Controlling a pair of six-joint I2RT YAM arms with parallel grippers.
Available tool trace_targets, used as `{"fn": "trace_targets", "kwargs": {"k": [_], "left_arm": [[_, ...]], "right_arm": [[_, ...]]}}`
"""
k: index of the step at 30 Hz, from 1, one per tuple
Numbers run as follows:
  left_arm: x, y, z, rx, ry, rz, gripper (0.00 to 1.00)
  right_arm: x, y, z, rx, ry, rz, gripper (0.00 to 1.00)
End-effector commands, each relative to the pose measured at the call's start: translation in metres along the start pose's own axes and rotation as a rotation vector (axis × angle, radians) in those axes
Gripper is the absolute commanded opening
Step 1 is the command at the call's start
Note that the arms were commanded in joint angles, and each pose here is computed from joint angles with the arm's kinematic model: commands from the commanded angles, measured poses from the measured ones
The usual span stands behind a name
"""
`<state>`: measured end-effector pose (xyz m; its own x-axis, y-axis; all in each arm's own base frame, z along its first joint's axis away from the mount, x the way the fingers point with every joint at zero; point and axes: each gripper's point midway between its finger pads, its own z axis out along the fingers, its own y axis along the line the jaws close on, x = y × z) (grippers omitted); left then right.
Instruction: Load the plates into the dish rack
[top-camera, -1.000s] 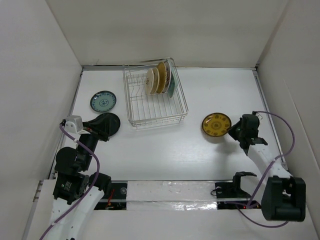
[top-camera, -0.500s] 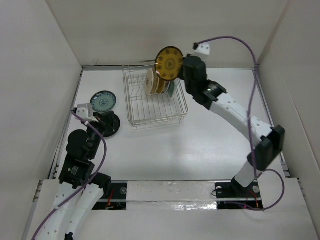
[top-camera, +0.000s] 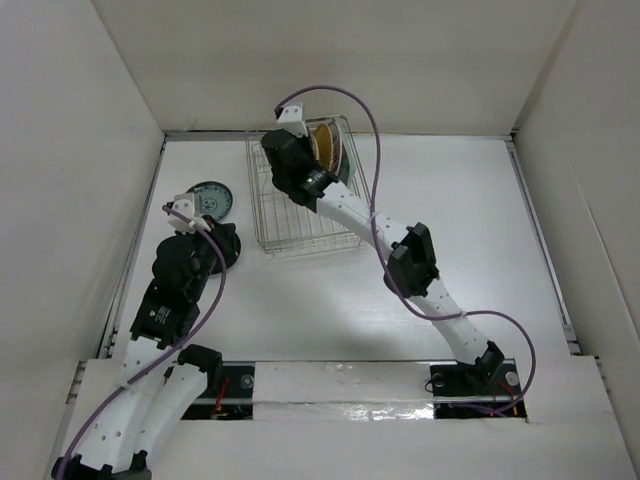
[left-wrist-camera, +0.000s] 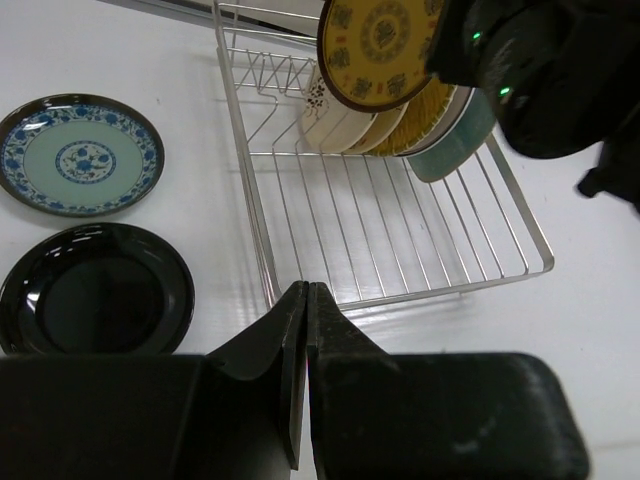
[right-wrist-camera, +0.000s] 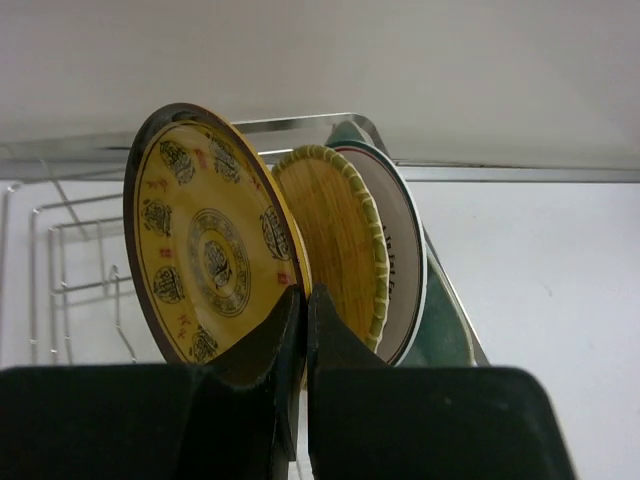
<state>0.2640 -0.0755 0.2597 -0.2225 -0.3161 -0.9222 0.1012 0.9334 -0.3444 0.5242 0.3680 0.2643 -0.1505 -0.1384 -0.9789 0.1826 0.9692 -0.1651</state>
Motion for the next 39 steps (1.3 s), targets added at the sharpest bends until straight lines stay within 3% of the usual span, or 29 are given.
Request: {"fn": "trace_targets", "kwargs": {"k": [1,9,25,31,33,34,37,39], "left_arm": [[-0.02,-0.01,-0.003,0.04,-0.061,-0.016,0.0],[-0.022,-0.01,-0.006,0.044,-0.074,-0.015,0.01],[-0.026,-0.006,-0.009,0.025,-0.093,-0.014,0.04],[-0.026,-0.003,-0.008,0.005,-0.093,-0.02,0.15],[-0.023,-0.001,-0.005,-0.006,-0.081,-0.021,0.21],[-0.023,0.0,-0.004,-0.012,-0.082,-0.023,0.22],[-0.021,0.005,-0.002,-0.046,-0.071,-0.035,0.27],[-0.022,0.006,-0.003,-0.057,-0.078,-0.051,0.28]], "right_arm": [[-0.064,-0.03,-0.009,0.143,-0.141,0.081,0.0],[-0.036,-0.015,-0.004,0.217,-0.169,-0.054,0.0],[0.026,0.024,0.016,0.153,-0.149,-0.114,0.0],[0.048,0.039,0.008,0.117,-0.127,-0.092,0.0],[0.035,0.041,-0.001,0.086,-0.136,-0.043,0.06],[0.041,0.048,-0.006,0.062,-0.129,-0.026,0.18],[0.018,0.052,-0.018,-0.008,-0.131,0.064,0.32],[0.0,0.044,-0.026,-0.035,-0.135,0.102,0.36]]}}
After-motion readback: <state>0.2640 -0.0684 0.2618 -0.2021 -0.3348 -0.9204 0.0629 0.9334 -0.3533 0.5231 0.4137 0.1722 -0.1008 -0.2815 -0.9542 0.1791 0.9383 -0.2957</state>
